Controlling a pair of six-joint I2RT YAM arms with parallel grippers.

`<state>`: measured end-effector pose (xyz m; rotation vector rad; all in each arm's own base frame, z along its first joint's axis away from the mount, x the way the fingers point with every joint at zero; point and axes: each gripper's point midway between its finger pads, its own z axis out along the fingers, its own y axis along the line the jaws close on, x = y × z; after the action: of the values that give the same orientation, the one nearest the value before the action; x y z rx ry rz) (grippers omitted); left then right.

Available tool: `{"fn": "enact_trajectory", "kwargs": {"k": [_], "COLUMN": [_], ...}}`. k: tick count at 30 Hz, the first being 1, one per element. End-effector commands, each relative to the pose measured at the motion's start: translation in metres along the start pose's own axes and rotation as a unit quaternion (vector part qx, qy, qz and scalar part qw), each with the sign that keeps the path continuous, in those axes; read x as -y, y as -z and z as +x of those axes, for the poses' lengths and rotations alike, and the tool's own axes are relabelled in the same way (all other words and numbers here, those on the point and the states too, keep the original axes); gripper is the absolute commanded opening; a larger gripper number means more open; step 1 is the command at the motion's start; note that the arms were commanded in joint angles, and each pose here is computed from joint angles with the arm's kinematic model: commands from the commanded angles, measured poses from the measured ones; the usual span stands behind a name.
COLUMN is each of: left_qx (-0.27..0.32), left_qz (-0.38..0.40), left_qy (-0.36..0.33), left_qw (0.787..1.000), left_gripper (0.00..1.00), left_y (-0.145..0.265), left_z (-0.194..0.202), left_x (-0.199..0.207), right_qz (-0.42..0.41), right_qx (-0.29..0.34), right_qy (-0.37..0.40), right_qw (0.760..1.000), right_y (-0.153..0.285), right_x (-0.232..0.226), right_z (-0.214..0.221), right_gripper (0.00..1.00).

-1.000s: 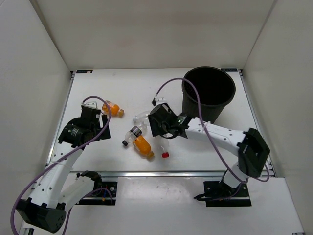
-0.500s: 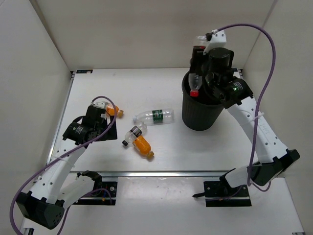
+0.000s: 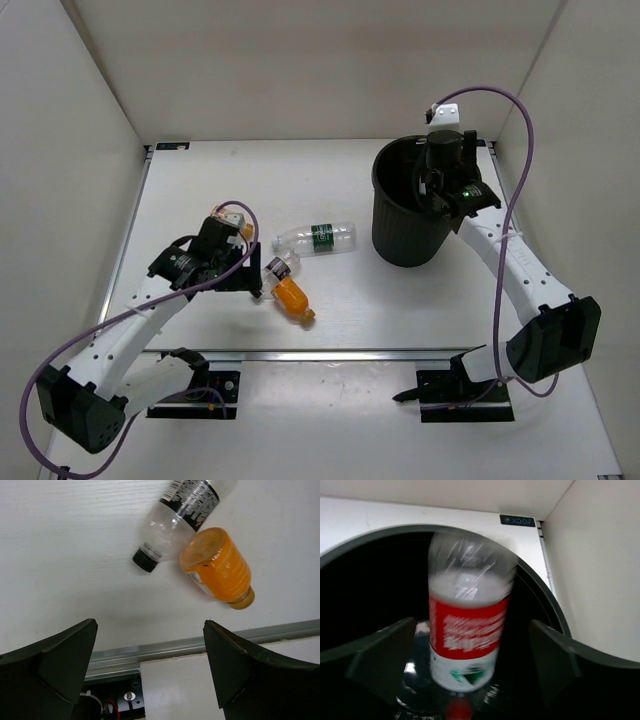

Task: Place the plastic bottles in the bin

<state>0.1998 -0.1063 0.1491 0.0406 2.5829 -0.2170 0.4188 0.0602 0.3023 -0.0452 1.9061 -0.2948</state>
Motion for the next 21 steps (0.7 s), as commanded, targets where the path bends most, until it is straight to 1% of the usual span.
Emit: {"fn": "enact_trajectory", "kwargs": {"k": [1,5,6,7,9,10,11,13,14,15,16,18,19,21], "left_qx": [-0.003,-0.020,-0.029,-0.033,-0.046,-0.045,-0.042,-0.036,-0.025,-0.019,-0.017,0.006,-0.001,0.009], "left_qz": [0.041,0.084,0.085,0.086,0.083,0.080,0.085,0.087,0.096,0.105,0.111,0.115,0.107,0.124], "left_qy": [0.003,0.009,0.020,0.043,0.076,0.105,0.113,0.165,0.174,0.199,0.211,0.226,0.231,0.238], "left_qw": [0.999,0.996,0.996,0.995,0.993,0.990,0.989,0.982,0.980,0.974,0.971,0.967,0.967,0.963], "left_gripper": [0.98,0.98,0.98,0.99,0.99,0.99,0.99,0.99,0.99,0.98,0.99,0.99,0.98,0.99], "left_y": [-0.005,-0.009,-0.012,-0.013,-0.018,-0.020,-0.022,-0.027,-0.027,-0.029,-0.029,-0.029,-0.033,-0.035], "left_z": [0.000,0.010,0.015,0.018,0.029,0.032,0.033,0.040,0.036,0.033,0.033,0.023,0.027,0.021], "left_x": [0.026,0.056,0.061,0.064,0.069,0.069,0.073,0.073,0.077,0.079,0.081,0.083,0.083,0.094], "right_qz": [0.016,0.020,0.017,0.035,0.056,0.057,0.066,0.063,0.064,0.062,0.059,0.049,0.045,0.028], "right_qx": [0.087,0.092,0.094,0.093,0.075,0.073,0.067,0.052,0.051,0.042,0.040,0.032,0.028,0.016], "right_qy": [-0.040,-0.039,-0.033,-0.032,-0.016,-0.019,-0.019,-0.008,-0.013,-0.008,-0.016,-0.028,-0.034,-0.040], "right_qw": [0.995,0.995,0.995,0.995,0.995,0.996,0.995,0.997,0.997,0.997,0.997,0.998,0.998,0.999], "right_y": [0.025,0.042,0.048,0.052,0.063,0.069,0.073,0.082,0.086,0.090,0.096,0.103,0.106,0.107], "right_x": [0.020,0.019,0.015,0.019,0.021,0.020,0.023,0.023,0.027,0.027,0.031,0.033,0.034,0.031], "right_z": [-0.057,-0.061,-0.062,-0.061,-0.051,-0.049,-0.044,-0.030,-0.028,-0.020,-0.019,-0.016,-0.014,-0.009], "right_gripper": [0.99,0.99,1.00,1.00,0.99,0.99,1.00,0.99,0.99,0.99,1.00,0.99,1.00,0.99]}}
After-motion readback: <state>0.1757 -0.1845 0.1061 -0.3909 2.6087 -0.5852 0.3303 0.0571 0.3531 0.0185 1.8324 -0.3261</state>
